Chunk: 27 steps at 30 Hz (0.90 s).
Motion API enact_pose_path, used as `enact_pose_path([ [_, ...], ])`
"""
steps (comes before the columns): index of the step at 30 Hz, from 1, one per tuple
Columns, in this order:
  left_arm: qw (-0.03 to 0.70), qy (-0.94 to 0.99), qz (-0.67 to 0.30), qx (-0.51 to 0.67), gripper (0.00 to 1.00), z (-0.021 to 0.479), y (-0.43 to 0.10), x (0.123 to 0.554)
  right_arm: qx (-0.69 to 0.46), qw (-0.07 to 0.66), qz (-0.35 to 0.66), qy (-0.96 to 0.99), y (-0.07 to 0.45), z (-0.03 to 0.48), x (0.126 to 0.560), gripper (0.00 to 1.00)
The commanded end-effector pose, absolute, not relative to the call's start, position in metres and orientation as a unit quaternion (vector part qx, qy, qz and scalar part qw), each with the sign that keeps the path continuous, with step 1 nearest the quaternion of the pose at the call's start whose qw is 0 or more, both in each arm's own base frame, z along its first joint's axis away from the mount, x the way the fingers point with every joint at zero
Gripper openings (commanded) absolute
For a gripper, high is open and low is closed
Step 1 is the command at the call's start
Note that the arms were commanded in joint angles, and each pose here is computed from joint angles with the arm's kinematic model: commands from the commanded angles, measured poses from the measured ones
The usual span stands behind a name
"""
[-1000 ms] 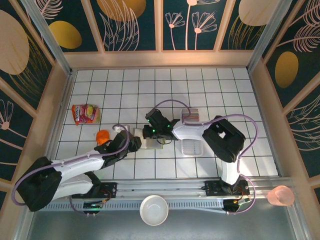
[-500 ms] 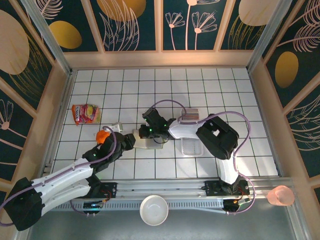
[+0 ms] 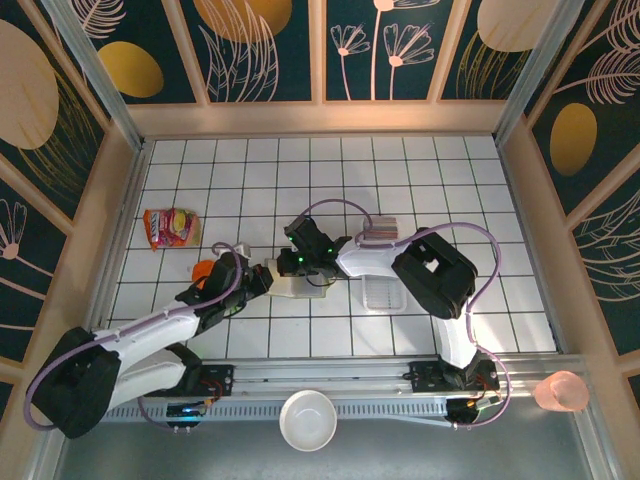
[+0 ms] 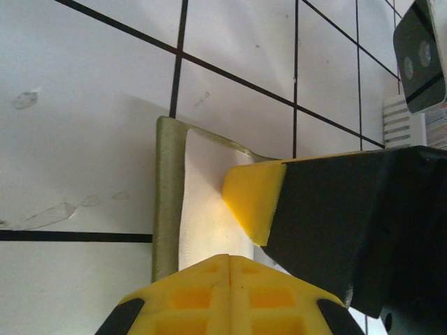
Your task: Put the credit cards into the card holder
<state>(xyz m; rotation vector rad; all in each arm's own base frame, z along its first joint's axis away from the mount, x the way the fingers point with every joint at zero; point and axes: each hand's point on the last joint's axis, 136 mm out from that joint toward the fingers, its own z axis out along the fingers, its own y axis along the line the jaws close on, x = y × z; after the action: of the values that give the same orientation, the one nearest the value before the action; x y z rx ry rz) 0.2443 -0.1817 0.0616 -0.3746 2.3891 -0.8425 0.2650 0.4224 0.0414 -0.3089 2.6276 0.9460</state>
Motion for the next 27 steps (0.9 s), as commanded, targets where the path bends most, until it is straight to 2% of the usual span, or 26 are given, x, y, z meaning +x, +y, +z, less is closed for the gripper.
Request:
enact_pose_path([
  [1, 0.278, 0.888, -0.341, -0.135, 0.0, 0.068, -0.191, 0.249, -0.105, 0.161, 0.341, 0.92, 0.427, 0.039, 0.263, 0.0],
  [14, 0.246, 0.912, -0.297, -0.143, 0.0, 0.028, -0.181, 0.246, -0.097, 0.181, 0.34, 0.918, 0.42, 0.048, 0.268, 0.0],
  [24, 0.25, 0.922, -0.263, -0.138, 0.0, 0.015, -0.168, 0.241, -0.125, 0.291, 0.352, 0.881, 0.386, 0.13, 0.304, 0.0],
  [27, 0.253, 0.921, -0.266, -0.13, 0.0, 0.017, -0.171, 0.243, -0.144, 0.338, 0.348, 0.863, 0.361, 0.167, 0.315, 0.09],
])
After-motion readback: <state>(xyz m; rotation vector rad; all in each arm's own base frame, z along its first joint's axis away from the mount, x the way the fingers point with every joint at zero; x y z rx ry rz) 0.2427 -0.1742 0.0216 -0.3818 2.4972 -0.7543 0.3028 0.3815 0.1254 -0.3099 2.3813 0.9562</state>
